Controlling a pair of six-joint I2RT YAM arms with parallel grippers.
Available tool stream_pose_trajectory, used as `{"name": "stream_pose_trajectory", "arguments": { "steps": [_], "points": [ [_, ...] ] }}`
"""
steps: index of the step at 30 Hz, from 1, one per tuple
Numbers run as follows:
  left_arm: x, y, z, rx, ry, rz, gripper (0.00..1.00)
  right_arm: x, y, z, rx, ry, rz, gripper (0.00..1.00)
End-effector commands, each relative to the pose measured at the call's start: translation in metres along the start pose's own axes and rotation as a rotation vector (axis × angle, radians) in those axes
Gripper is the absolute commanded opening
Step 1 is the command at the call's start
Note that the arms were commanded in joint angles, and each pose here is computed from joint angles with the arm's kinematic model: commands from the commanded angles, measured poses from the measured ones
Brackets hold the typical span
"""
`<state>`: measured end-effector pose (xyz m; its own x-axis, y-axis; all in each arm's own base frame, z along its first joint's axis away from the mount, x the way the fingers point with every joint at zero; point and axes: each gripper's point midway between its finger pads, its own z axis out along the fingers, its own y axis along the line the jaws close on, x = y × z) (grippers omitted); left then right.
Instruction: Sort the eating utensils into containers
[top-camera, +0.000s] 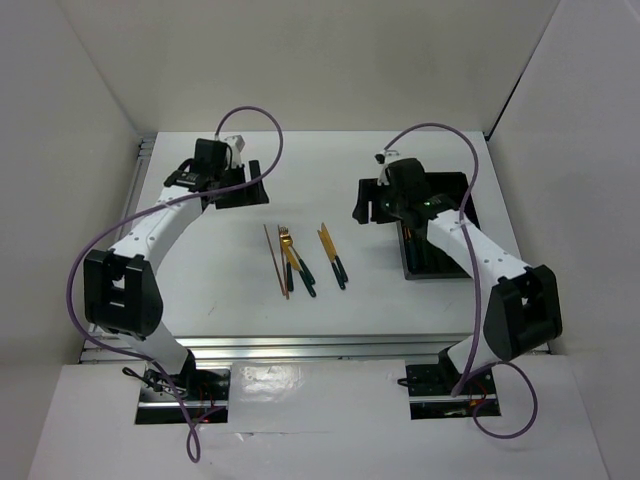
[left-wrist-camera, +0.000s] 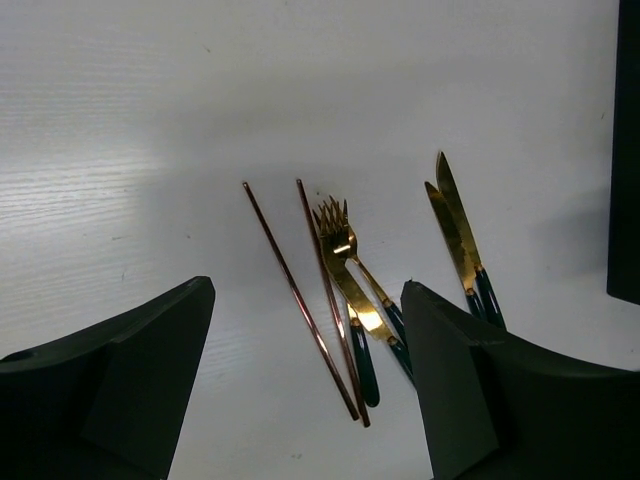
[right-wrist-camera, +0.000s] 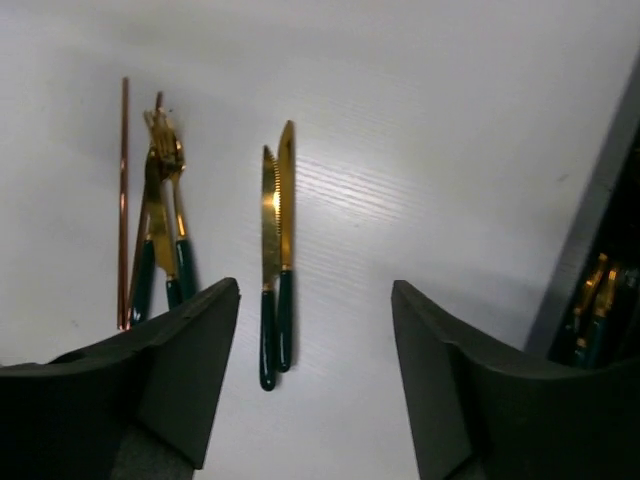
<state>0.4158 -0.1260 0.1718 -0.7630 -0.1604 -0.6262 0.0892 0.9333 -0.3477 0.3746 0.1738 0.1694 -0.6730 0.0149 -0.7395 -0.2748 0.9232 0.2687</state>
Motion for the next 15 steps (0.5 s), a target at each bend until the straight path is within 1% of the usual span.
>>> {"name": "stream_pose_trajectory", "arguments": {
  "steps": [1,3,5,10,11,13,15],
  "points": [
    [0.002,-0.019,0.003,0.005,-0.004,-0.007,0.89,0.000,0.028,0.011,-0.111,-0.018,-0.024,0.68],
    [0.012,-0.021,0.007,-0.002,0.018,-0.027,0.88,0.003,0.035,0.014,-0.131,-0.011,-0.034,0.64],
    [0.019,-0.024,0.009,-0.006,0.029,-0.032,0.83,0.010,0.044,0.020,-0.140,0.003,-0.050,0.58],
    [0.042,-0.028,0.016,-0.017,0.072,-0.037,0.77,0.027,0.059,0.026,-0.149,0.040,-0.081,0.57],
    [0.046,-0.031,0.016,-0.017,0.086,-0.032,0.76,0.033,0.064,0.029,-0.157,0.055,-0.089,0.55],
    [0.058,-0.030,0.019,-0.029,0.110,-0.035,0.76,0.037,0.065,0.032,-0.140,0.062,-0.085,0.53],
    [0.063,-0.035,0.017,-0.035,0.110,-0.026,0.75,0.054,0.062,0.041,-0.121,0.113,-0.077,0.50]
  ]
}}
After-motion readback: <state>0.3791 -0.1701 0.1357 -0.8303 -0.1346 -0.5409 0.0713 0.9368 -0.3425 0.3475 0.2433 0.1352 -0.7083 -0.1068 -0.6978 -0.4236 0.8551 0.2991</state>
